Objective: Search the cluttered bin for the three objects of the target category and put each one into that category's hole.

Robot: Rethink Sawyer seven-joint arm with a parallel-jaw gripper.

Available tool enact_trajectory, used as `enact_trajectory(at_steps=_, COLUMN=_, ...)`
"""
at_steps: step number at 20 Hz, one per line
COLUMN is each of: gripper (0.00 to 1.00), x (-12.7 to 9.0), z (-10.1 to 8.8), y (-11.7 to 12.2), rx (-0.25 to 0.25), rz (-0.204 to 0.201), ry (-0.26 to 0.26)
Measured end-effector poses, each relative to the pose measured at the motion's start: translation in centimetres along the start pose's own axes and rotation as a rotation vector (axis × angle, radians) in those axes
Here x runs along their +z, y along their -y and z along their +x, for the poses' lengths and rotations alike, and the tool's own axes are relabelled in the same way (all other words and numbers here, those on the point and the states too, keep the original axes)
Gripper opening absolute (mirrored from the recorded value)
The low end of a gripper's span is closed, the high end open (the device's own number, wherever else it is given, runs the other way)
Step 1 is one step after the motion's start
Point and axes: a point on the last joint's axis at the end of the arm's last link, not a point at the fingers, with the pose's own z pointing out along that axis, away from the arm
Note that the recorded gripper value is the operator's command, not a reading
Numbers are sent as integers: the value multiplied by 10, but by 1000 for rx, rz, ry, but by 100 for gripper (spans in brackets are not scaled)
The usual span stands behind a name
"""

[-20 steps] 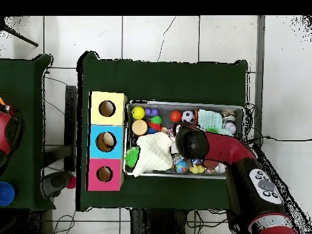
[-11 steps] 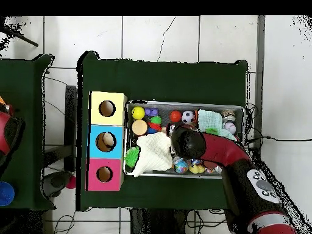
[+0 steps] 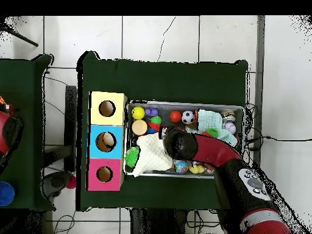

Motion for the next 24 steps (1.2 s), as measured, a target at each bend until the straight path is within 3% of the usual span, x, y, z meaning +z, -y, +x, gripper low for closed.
enact_trajectory(at_steps=12, gripper=100, x=26, z=34, y=-23, rx=-102, rz=44, ry=-72)
enact_trajectory(at_steps=24, gripper=100, x=44, z=44, y=-17, rx=-112, rz=49, ry=-97)
